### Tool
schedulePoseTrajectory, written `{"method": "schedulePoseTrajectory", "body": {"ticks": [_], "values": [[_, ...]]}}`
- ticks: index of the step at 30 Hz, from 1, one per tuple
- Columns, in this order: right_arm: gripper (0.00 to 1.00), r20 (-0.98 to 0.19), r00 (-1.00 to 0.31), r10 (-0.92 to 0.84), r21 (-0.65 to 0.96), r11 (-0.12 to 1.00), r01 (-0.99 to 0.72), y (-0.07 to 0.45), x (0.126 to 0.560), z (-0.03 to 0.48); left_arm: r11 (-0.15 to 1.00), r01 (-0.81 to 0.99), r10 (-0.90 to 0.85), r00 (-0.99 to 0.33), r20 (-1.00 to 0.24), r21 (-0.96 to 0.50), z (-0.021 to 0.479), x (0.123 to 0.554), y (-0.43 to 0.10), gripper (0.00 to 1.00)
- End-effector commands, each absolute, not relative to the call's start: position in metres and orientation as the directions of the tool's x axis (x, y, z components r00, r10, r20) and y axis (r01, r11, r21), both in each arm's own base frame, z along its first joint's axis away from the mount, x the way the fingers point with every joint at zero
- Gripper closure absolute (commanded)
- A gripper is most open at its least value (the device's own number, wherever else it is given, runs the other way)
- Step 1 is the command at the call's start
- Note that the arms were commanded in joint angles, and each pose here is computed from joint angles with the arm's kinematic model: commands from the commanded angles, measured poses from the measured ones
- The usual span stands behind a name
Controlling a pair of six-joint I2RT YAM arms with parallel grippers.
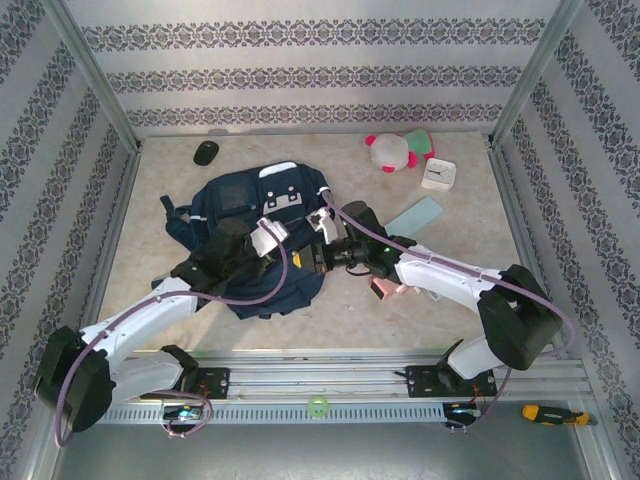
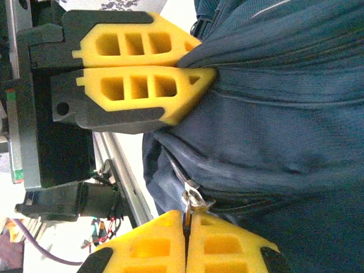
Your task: Pack the student bag
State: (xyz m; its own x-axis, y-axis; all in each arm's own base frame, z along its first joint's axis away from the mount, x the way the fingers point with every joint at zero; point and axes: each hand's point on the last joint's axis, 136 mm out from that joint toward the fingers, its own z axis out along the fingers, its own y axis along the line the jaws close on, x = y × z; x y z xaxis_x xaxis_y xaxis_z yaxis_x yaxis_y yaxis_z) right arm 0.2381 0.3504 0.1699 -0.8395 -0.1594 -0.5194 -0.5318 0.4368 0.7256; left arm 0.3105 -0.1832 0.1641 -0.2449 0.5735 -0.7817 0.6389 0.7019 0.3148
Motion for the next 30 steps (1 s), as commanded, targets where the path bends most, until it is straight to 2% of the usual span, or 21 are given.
{"method": "schedulePoseTrajectory", "body": {"ticks": [1, 9, 14, 16, 18, 21, 23, 28, 30], "values": [[1.00, -0.472, -0.873, -0.122, 0.776, 0.411, -0.478, 0.367, 0.226, 0.184, 0.812, 0.529, 0.399, -0.197, -0.895, 0.246, 0.215, 0.337, -0.193, 1.00], [1.00, -0.419, -0.908, -0.006, 0.809, 0.452, -0.376, 0.383, 0.235, 0.171, 0.842, 0.530, 0.240, -0.213, -0.947, 0.094, 0.231, 0.339, -0.207, 1.00], [0.99, -0.410, -0.912, 0.013, 0.822, 0.438, -0.363, 0.387, 0.235, 0.175, 0.839, 0.534, 0.246, -0.201, -0.948, 0.105, 0.227, 0.337, -0.206, 1.00], [0.88, -0.412, -0.911, 0.023, 0.816, 0.453, -0.358, 0.380, 0.236, 0.173, 0.826, 0.547, 0.279, -0.181, -0.943, 0.139, 0.224, 0.334, -0.206, 1.00], [0.68, -0.417, -0.907, 0.058, 0.810, 0.477, -0.341, 0.368, 0.241, 0.175, 0.805, 0.564, 0.317, -0.148, -0.937, 0.184, 0.223, 0.330, -0.205, 1.00], [0.51, -0.487, -0.861, 0.143, 0.771, 0.534, -0.348, 0.343, 0.251, 0.187, 0.768, 0.599, 0.353, -0.096, -0.931, 0.229, 0.222, 0.324, -0.206, 1.00], [0.46, -0.518, -0.832, 0.199, 0.757, 0.560, -0.337, 0.327, 0.256, 0.194, 0.746, 0.624, 0.355, -0.074, -0.932, 0.235, 0.222, 0.321, -0.206, 1.00], [0.45, -0.492, -0.834, 0.249, 0.777, 0.557, -0.293, 0.314, 0.262, 0.196, 0.718, 0.657, 0.345, -0.048, -0.937, 0.230, 0.224, 0.318, -0.207, 1.00], [0.43, -0.395, -0.864, 0.313, 0.838, 0.507, -0.200, 0.305, 0.272, 0.193, 0.666, 0.706, 0.335, 0.005, -0.942, 0.241, 0.229, 0.309, -0.210, 1.00]]}}
